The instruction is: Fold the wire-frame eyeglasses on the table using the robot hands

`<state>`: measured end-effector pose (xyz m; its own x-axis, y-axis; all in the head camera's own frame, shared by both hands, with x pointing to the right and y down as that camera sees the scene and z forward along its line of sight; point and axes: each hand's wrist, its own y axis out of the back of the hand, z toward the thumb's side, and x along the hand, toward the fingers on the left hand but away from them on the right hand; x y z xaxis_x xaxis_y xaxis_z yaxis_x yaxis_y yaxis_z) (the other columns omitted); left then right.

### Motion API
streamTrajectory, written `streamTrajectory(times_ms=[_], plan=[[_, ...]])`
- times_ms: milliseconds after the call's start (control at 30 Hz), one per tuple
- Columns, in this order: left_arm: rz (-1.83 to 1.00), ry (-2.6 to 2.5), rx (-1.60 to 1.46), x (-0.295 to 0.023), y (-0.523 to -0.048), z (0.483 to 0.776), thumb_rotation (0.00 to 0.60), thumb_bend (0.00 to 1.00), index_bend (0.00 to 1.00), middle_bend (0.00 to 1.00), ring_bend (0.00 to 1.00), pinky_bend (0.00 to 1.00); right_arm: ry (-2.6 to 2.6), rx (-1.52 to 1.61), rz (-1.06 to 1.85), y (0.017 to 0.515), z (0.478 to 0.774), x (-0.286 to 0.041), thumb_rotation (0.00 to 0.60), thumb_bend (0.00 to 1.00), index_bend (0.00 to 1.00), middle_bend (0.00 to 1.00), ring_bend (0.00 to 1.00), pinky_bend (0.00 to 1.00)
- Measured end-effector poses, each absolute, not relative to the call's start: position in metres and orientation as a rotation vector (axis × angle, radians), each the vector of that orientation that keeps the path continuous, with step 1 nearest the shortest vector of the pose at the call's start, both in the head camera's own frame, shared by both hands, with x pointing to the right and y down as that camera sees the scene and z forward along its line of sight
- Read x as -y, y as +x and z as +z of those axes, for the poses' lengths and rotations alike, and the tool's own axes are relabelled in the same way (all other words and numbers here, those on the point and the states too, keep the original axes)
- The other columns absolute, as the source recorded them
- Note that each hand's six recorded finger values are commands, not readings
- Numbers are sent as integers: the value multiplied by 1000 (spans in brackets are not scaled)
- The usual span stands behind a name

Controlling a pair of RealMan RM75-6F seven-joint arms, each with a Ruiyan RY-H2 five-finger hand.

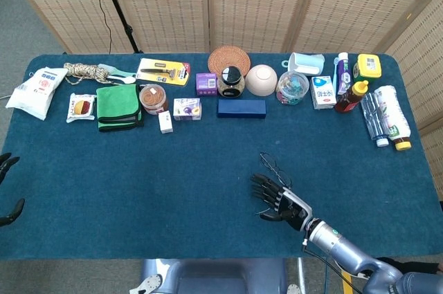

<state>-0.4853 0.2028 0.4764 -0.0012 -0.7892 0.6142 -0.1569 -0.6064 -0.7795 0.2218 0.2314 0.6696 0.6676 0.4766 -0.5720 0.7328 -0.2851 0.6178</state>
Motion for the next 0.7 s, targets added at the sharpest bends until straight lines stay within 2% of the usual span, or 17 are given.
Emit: streamTrajectory(times_ms=[367,700], plan=[[-1647,-1776,-990,-206,-491,471,446,425,0,0,0,0,1984,-944,-372,223,670,-236,600,41,29,0,0,0],[-1651,-1782,-992,-207,-492,472,448,425,0,0,0,0,2361,-952,-628,245,636,-191,600,42,67,0,0,0]])
